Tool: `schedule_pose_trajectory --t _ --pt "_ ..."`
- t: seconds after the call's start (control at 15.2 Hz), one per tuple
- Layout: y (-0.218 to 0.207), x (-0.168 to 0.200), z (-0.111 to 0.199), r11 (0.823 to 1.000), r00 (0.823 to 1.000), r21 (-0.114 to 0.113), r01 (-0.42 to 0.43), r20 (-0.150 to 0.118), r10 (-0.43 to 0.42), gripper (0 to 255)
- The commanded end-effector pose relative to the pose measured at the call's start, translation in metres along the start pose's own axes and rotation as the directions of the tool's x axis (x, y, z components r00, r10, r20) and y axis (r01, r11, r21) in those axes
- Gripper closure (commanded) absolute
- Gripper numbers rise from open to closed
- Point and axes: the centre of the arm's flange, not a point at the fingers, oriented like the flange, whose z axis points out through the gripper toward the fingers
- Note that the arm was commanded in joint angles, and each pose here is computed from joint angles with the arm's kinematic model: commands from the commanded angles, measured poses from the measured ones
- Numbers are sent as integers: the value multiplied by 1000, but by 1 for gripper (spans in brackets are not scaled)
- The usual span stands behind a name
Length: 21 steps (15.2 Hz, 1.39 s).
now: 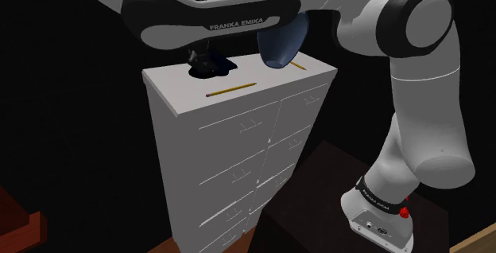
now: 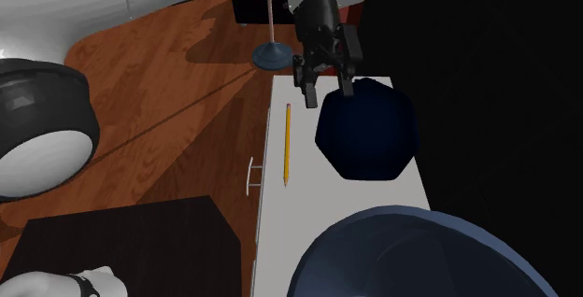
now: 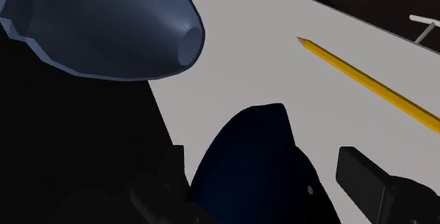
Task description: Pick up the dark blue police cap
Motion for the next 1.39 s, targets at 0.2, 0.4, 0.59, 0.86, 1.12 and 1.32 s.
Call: schedule_pose_trajectory --t 0.2,0.4,0.59,0.86,1.12,1.32 --pt "-18 10 13 1000 1000 -2 0 0 0 0" --pt "-18 9 13 1000 1000 -2 0 0 0 255" --pt "-17 9 13 1000 1000 -2 0 0 0 255" --pt "-17 9 13 1000 1000 -2 0 0 0 255" --pt "-6 4 4 1000 1000 -2 0 0 0 255" --pt "6 -1 -5 1000 1000 -2 0 0 0 255"
